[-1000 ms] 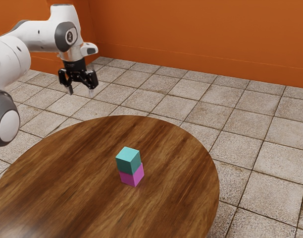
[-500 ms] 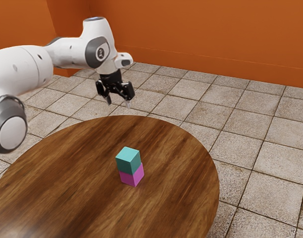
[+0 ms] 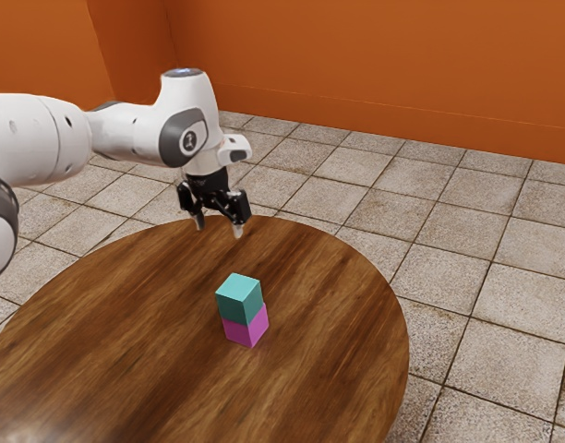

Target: Pick up the blue block with one arm, and put the blue block on the table with one arm

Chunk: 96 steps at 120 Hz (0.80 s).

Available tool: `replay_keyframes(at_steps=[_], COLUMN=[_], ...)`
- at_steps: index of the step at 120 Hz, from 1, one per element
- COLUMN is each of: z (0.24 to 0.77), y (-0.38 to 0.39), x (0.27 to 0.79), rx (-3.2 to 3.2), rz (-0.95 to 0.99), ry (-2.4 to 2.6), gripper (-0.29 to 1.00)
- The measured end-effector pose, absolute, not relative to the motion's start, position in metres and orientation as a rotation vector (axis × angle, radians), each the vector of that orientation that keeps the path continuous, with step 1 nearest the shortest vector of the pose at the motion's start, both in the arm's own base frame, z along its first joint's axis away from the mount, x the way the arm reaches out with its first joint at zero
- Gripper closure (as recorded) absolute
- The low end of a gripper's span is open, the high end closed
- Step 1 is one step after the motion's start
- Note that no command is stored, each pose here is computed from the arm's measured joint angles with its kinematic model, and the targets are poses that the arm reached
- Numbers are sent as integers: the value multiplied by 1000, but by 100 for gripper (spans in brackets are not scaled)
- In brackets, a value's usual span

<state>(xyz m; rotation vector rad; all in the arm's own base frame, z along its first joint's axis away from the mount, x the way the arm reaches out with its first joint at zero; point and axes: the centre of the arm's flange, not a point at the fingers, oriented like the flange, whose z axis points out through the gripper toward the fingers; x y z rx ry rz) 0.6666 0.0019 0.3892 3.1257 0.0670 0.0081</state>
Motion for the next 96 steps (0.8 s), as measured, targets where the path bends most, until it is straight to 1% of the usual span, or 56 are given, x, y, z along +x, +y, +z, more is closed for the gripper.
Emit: replay_keyframes(at_steps=[16, 46, 67, 96], z=[389, 392, 367, 363], y=[-24, -58, -72, -80], x=[663, 638, 607, 594], rx=[3127, 3116, 3111, 3108], rz=[33, 24, -61, -60], ry=[21, -41, -67, -83], gripper=[2, 2, 2, 2])
